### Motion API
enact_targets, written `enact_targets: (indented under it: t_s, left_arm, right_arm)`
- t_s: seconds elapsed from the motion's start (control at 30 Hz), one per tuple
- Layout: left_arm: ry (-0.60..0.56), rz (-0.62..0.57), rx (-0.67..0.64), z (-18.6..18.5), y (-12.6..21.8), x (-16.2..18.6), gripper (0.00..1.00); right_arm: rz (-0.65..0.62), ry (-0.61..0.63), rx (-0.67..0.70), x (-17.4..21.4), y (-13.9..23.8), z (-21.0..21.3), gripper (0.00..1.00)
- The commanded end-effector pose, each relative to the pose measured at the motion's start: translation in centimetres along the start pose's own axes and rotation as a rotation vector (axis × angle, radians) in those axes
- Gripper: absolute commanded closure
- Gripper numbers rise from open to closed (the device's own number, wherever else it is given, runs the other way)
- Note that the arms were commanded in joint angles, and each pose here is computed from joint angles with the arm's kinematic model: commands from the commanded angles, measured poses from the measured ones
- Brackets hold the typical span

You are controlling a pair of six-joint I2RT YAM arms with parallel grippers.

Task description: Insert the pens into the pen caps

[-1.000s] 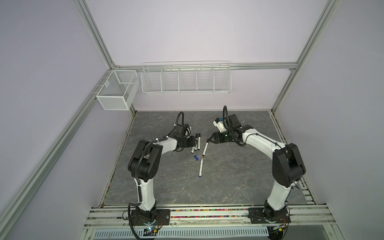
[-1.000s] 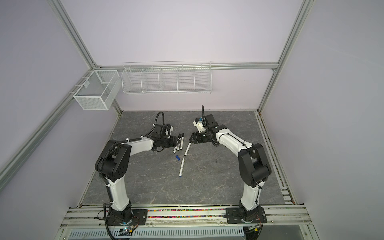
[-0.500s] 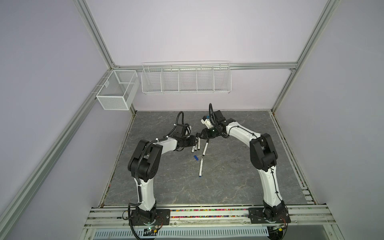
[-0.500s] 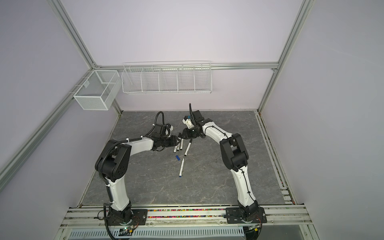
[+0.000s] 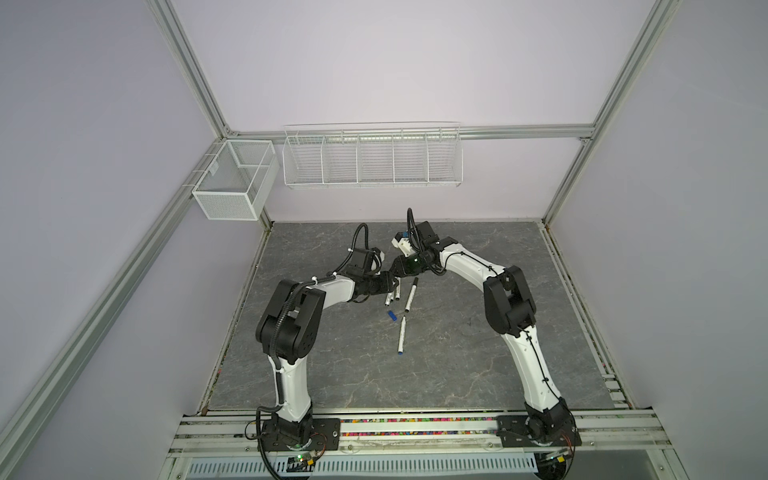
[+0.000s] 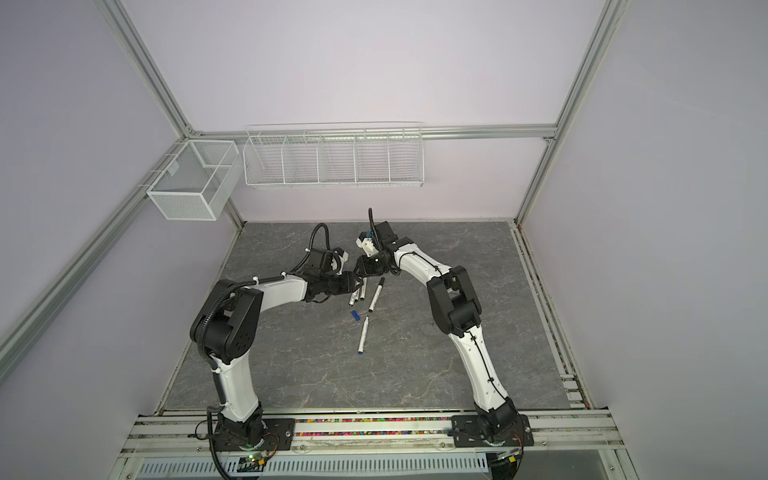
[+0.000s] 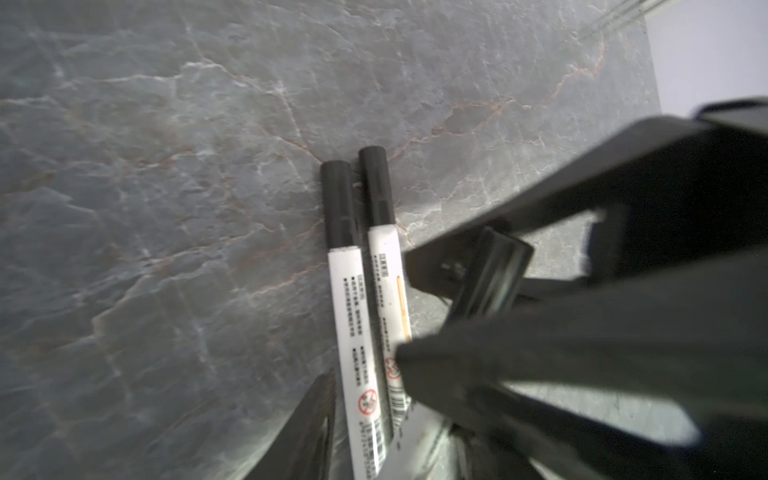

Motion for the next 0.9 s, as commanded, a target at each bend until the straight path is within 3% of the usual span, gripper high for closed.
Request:
enact_targets:
  t_s: [0.0,0.17,0.87]
  left_arm:
    - [-0.028,-0.017,0.046,-0.9,0.3,-0.5,0.54]
    - [-0.04,-0.044,0.07,-1.3,0.8,-0.7,0.54]
    - [-0.064,-0.085,0.147,-2.1,2.2,-0.7,0.52]
  right_arm:
    - [0.011,-0.01,-0.024,-0.2,-0.7,0.3,0.63]
    - [0.011,-0.014,-0.021,-0.4,-1.2,0.0,0.69]
    - [-0.01,-0.009,0.025,-1.4,-1.1,-1.1,0.7]
Point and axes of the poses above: each gripper's point midway between its finger pads, its own y axis back along the fingers, its own z axis along the line the jaws close on, x = y × z, the point moved 7 cm from there along y, back along the fingers, and after that the axes turned 1 degree about -y, right-handed, at the moved point
